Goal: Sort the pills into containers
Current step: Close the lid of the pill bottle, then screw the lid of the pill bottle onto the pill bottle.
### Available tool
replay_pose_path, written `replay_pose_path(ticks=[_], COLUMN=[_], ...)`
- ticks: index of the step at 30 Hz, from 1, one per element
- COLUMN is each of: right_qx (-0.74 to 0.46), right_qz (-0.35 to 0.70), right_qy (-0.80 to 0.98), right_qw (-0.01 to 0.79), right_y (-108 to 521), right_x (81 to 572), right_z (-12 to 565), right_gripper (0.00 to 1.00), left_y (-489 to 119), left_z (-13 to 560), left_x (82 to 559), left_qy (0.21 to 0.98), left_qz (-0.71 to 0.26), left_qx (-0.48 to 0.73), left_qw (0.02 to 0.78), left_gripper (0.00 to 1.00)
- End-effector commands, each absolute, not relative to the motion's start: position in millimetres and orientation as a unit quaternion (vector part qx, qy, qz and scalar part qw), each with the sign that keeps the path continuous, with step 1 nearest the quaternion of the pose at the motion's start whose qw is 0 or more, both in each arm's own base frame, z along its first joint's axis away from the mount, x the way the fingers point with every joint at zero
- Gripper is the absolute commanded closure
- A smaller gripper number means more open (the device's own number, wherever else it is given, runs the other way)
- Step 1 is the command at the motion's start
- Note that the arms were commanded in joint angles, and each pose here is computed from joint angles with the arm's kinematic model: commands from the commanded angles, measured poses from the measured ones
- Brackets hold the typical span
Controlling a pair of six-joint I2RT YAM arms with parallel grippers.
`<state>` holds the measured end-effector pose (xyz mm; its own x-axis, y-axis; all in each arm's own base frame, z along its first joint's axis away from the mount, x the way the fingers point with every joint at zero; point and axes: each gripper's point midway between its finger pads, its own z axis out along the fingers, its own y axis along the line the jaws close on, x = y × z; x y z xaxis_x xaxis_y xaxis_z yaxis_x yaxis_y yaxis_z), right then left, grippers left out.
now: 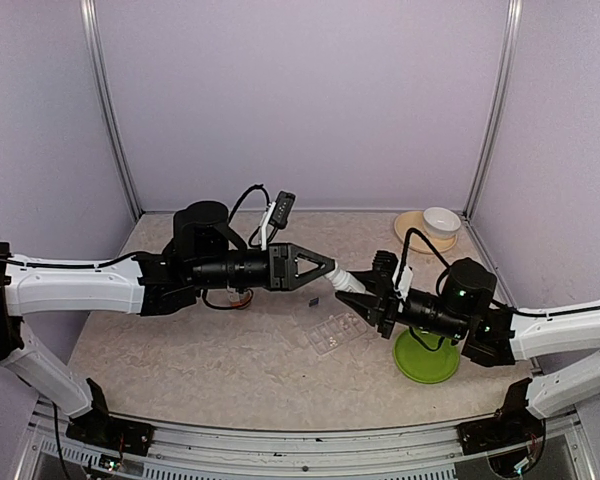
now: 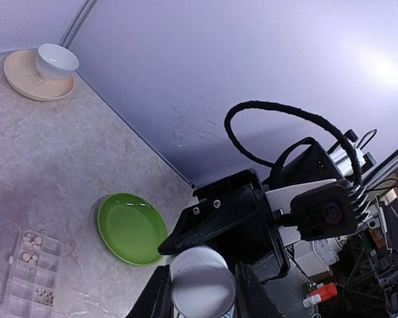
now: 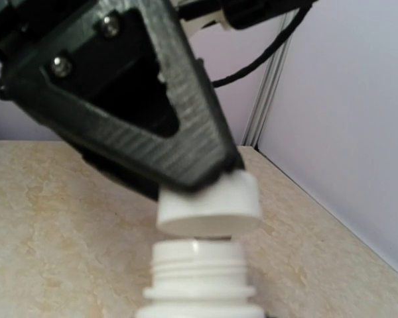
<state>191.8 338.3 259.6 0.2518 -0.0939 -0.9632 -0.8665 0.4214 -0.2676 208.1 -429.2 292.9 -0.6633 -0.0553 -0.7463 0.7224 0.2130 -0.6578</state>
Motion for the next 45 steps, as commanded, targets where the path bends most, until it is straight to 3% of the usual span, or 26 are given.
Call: replay_pose_path(ticks=[1,21,30,45], right_qx=[-0.443,-0.443,-0.402,-0.429], right_qz=[0.297,0.291,0.229,0.127], right_qy=[0.525,0.52,0.53,0.547], right_qw=[0.663,0.669,0.711,0.708], right_y=[342.2,344.1,334.5,351.3], right_x=[191.5,191.0,203.3,204.5], right_z=[274.9,283.0,292.7,278.8], right_gripper=[1.0,1.0,1.0,1.0], left_y=[-435.4,-444.3,-447.8,-454.7], left_z=[315.7,298.1,280.3,257.6], left_x=[204.4,204.2,207.2,211.9], left_qy=[0.677,0.695,0.713,0.75], left_qz=[-0.604,-0.601,-0.617,-0.578], left_qx=[0.247,0.236,0.191,0.194], left_qw=[0.342,0.315,0.273,0.257], left_gripper=[0.76,0.76,0.76,0.76])
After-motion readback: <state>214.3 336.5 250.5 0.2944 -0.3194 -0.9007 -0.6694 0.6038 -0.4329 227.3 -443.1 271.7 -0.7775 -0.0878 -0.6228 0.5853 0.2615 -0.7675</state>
